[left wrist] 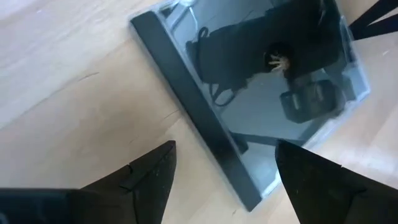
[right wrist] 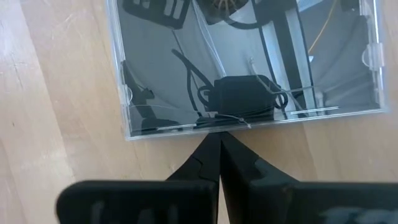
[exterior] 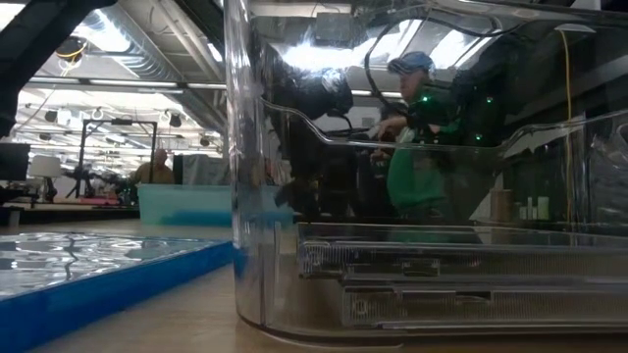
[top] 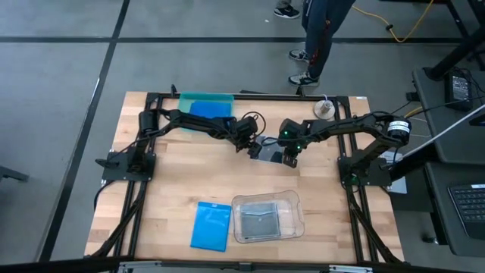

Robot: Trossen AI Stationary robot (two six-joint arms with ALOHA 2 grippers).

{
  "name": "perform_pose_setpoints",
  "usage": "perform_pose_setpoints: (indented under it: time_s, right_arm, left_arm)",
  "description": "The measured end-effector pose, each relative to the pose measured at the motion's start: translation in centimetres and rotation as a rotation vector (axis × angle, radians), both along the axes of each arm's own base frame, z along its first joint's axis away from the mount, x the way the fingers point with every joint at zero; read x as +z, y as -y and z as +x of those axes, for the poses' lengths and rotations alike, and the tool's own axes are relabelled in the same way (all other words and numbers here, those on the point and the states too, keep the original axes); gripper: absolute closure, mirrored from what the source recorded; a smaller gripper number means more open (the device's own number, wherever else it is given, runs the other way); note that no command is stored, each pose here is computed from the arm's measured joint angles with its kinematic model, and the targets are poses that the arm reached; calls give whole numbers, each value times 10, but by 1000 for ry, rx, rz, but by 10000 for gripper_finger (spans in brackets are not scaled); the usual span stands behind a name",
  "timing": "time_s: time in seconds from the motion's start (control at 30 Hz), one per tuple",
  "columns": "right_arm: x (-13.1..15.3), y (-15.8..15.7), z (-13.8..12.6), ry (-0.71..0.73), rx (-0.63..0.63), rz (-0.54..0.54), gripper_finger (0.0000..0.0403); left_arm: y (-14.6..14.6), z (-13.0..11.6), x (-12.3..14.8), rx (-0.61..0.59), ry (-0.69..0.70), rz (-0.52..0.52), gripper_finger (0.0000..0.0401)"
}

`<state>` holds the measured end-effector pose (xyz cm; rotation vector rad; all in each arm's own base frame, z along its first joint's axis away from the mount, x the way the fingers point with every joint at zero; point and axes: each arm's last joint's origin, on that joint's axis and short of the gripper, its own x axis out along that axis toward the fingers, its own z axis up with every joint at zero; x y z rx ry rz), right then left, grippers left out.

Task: Pick & place jewel cases by type
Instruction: Put the black CD case into the transparent bin

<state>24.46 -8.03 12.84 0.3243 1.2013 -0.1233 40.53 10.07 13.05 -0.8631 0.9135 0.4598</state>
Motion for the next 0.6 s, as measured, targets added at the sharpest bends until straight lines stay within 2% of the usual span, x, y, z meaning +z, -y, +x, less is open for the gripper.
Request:
perform_pose_setpoints:
  time_s: [0.13,0.4,0.6]
  right_arm:
    - [0,-1,0,0,6,3,395]
    - [0,-2,-1,-4,37,14,395]
    - [-1,-3,-3,-7,45,17,395]
  left_arm:
    - [1,5,-10,2,12,-11,136]
    - [0,12,-8,0,122,-52,136]
    - [0,14,0,-20,166,7,140]
